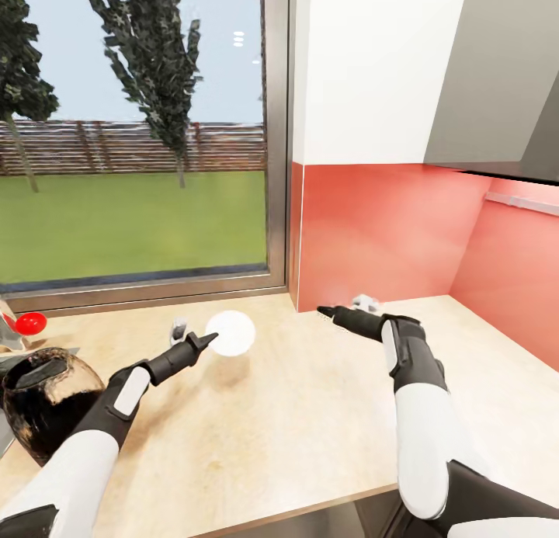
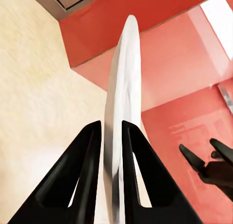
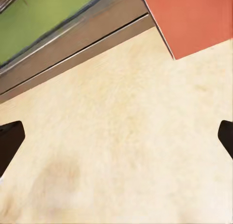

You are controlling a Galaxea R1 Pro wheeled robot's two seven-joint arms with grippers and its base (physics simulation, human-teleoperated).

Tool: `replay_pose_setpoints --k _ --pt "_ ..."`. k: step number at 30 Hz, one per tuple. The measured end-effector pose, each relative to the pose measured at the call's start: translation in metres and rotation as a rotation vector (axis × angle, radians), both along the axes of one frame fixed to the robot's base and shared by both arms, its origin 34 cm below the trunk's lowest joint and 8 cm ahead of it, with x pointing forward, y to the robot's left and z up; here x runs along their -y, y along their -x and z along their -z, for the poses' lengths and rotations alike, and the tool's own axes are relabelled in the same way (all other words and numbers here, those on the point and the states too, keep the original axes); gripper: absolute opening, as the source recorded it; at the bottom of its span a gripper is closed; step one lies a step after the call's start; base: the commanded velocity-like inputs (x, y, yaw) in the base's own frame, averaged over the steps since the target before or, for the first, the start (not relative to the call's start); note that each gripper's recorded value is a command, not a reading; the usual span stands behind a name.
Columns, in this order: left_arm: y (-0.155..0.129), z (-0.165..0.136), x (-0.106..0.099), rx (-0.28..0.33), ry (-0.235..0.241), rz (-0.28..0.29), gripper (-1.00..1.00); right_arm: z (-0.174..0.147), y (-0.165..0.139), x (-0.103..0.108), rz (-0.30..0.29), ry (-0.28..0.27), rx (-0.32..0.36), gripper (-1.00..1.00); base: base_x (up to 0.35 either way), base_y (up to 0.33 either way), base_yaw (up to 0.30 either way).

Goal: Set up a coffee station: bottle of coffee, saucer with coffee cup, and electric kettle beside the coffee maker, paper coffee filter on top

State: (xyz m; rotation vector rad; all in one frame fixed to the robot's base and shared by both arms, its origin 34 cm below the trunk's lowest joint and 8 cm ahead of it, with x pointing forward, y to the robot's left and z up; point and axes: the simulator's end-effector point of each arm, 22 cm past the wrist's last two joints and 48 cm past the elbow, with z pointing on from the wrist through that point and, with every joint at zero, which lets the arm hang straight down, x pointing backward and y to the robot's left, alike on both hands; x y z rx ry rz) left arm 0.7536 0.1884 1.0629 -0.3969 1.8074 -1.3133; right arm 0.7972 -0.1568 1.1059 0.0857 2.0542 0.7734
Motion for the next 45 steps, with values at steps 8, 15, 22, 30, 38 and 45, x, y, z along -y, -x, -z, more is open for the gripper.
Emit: replay_pose_setpoints --k 8,15,22,30,38,45 --pt "0.001 0.002 0.001 -0.004 0.000 0.003 -1.00 -0.024 -0.006 0.015 0.032 0.015 0.057 1.00 -0.303 0.000 0.000" --pt "0.000 0.002 0.001 -0.003 0.001 0.001 -1.00 -0.024 -0.006 0.015 0.033 0.016 0.059 1.00 -0.336 0.017 0.000" --pt "0.000 0.002 -0.001 -0.002 0.003 -0.002 -1.00 -0.024 -0.006 0.016 0.033 0.017 0.059 1.00 -0.337 0.103 0.000" --pt "0.001 0.002 0.002 -0.003 0.002 0.003 -1.00 -0.024 -0.006 0.015 0.033 0.017 0.059 1.00 -0.337 0.114 0.059" --pt "0.001 0.003 0.003 -0.004 0.003 0.003 -1.00 -0.024 -0.006 0.016 0.034 0.017 0.058 1.00 -0.337 0.085 0.074" --pt "0.001 0.003 0.003 -0.005 0.003 0.003 -1.00 -0.024 -0.006 0.016 0.035 0.018 0.057 1.00 -0.341 0.008 0.000"
